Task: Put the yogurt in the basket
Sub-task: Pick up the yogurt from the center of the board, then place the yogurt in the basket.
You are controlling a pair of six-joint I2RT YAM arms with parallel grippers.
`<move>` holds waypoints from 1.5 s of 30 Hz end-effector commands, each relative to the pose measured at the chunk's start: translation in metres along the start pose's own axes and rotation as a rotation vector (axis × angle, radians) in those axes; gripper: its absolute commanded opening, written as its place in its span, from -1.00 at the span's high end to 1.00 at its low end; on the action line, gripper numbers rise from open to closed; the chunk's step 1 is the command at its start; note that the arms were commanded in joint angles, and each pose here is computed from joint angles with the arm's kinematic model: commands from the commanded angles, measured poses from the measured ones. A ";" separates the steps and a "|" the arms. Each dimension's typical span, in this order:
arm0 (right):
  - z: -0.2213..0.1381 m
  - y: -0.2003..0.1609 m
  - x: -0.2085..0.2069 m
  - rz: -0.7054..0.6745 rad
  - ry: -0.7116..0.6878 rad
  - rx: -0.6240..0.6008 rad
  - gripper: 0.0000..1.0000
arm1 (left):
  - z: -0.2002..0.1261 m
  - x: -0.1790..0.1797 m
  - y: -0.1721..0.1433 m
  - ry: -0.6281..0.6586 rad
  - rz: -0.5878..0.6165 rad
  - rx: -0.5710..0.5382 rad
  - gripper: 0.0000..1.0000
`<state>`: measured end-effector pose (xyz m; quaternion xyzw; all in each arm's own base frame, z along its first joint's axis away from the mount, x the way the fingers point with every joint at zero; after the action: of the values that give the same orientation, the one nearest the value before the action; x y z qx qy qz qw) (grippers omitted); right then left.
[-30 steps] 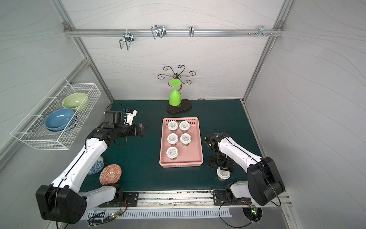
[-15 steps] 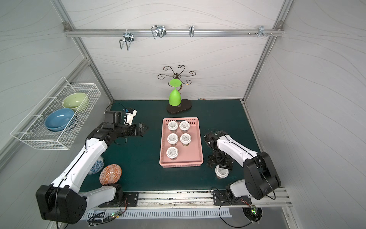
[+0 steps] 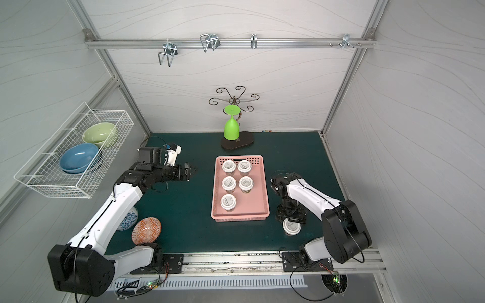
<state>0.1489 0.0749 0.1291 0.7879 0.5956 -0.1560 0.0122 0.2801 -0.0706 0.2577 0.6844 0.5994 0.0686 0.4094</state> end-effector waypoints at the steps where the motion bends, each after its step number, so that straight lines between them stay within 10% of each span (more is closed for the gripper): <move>1: 0.000 -0.005 -0.002 -0.002 0.004 0.004 -0.59 | -0.007 -0.005 0.009 -0.022 0.029 -0.063 -0.99; 29: -0.113 -0.020 -0.019 -0.079 0.100 -0.178 -0.51 | -0.006 0.003 0.007 0.039 0.047 -0.074 -0.99; 45: -0.160 -0.024 0.095 -0.372 0.196 -0.252 -0.50 | -0.005 0.019 0.001 0.110 0.044 -0.090 -0.99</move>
<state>0.1830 0.1905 0.2587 0.6855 0.7274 -0.0126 0.0277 0.2798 -0.0557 0.2457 0.6785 0.6128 0.1128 0.3890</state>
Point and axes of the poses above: each gripper's point midway between its finger pads, its own z axis out along the fingers, its own x axis along the line the jaws close on, y = z × x, the point moved 7 cm from there along -z, back along the fingers, and after that the axes turned 2 degrees about z, right-handed, at the moved point
